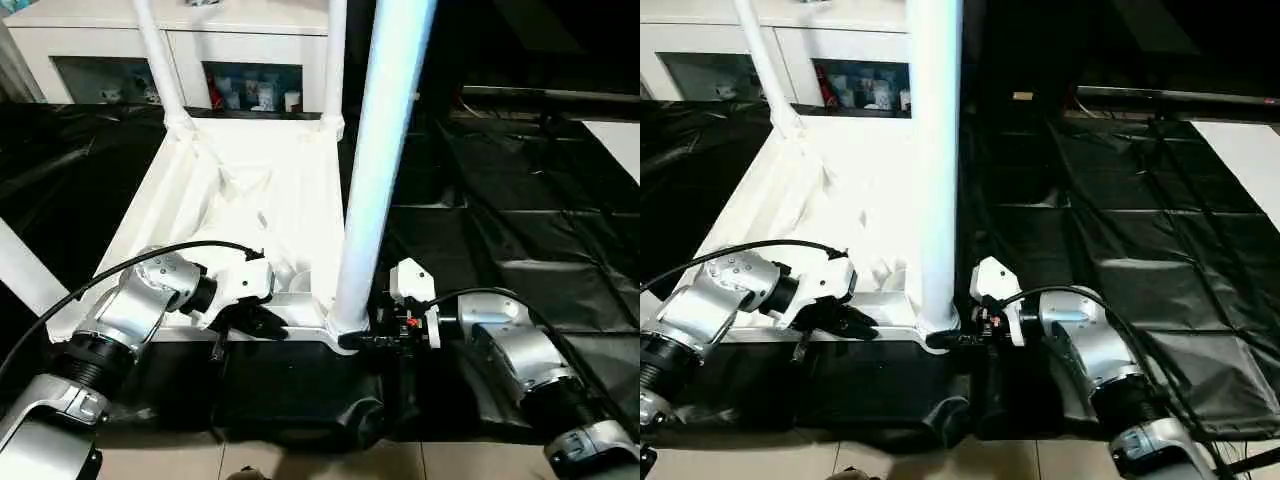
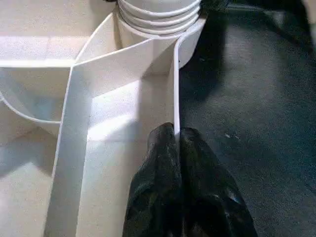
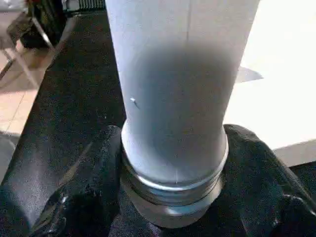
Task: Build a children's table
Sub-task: Rotate leg to tighten
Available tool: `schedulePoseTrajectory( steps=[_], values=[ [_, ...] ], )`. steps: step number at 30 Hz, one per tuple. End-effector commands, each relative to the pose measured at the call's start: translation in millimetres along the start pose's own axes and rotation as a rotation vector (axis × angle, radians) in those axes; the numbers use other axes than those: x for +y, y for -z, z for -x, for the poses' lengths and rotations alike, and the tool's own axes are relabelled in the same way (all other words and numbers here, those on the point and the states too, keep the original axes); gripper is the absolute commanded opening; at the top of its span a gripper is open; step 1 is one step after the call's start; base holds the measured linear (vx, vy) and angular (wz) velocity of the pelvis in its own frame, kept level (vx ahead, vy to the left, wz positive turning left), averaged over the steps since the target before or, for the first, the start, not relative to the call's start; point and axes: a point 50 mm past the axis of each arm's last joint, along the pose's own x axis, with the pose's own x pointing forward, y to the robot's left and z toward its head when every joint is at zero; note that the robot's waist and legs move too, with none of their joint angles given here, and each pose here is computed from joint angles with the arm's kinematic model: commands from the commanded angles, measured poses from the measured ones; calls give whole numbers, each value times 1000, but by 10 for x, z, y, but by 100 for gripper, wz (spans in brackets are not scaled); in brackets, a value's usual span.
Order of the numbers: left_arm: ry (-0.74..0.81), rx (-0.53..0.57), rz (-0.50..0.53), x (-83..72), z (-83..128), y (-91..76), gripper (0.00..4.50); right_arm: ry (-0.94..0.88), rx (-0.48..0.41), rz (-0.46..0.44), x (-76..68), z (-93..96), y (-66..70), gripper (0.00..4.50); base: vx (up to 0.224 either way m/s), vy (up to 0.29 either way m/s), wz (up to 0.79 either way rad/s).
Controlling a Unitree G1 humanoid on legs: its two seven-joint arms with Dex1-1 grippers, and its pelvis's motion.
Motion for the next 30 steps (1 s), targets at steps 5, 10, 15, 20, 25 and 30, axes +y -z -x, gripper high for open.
schedulePoseTrajectory(
  steps=[5, 10, 15, 20, 25, 30],
  values=[
    [-99, -14, 108, 91, -298, 30, 0, 402, -72, -125, -200, -160, 55, 266, 0, 0, 0],
    [-227, -68, 162, 237, -507, -119, 0, 764, -12, -257, -306, -375, 184, 266, 0, 0, 0],
    [-316, -66, 173, 336, -635, -212, 0, 971, 6, -311, -387, -527, 150, 266, 0, 0, 0],
    [-305, -57, 169, 335, -677, -213, 0, 963, -2, -281, -366, -669, 77, 265, 0, 0, 0],
    [-302, -29, 165, 322, -654, -129, 0, 924, -90, -271, -358, -681, 16, 321, 0, 0, 0],
    [-280, -4, 158, 287, -610, -48, 0, 860, -134, -207, -403, -560, -55, 354, 0, 0, 0]
  ],
)
